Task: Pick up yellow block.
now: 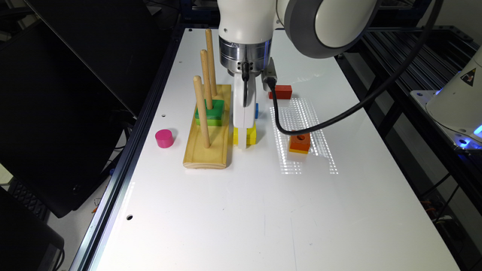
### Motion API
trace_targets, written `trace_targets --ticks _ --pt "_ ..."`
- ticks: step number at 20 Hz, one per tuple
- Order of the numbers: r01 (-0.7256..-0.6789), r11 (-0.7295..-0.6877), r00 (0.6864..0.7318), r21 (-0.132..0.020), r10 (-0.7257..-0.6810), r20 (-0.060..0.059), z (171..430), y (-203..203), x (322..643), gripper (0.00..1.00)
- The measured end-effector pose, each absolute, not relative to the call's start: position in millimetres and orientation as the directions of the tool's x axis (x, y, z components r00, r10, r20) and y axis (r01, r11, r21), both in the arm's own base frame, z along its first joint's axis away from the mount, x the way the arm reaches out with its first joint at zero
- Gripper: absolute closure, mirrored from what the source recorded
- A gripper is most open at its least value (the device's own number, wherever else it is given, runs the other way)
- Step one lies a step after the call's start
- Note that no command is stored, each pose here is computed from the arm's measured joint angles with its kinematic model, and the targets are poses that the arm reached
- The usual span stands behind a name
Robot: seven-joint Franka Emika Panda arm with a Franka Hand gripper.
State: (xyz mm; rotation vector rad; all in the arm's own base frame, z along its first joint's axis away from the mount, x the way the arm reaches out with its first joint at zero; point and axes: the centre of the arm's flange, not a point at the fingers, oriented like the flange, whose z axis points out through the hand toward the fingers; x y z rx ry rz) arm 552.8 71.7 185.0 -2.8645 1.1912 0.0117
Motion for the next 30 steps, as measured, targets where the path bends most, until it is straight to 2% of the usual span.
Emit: trace_targets --ticks 5,9,11,14,20,27,30 --pt "-0.7075 -0.7063 0.7067 -0.024 -0.7073 -0.019 224.2 72.2 551.4 1.0" --pt "-0.7072 -0.7067 0.707 -0.02 -0.7069 -0.021 223.3 72.1 548.7 1.0" --pt "-0.7071 -0.7067 0.7071 -0.023 -0.7069 -0.018 225.8 72.2 549.5 1.0" --pt "-0.7064 -0.7073 0.7077 -0.027 -0.7064 -0.012 238.5 72.3 550.1 1.0" --pt "-0.7071 -0.7066 0.707 -0.026 -0.7072 -0.007 270.6 73.1 548.3 1.0" --pt "-0.708 -0.7057 0.7061 -0.027 -0.7081 -0.006 279.4 73.1 547.6 1.0" --pt "-0.7087 -0.7049 0.7053 -0.03 -0.7089 -0.001 293.6 73.3 547.9 1.0"
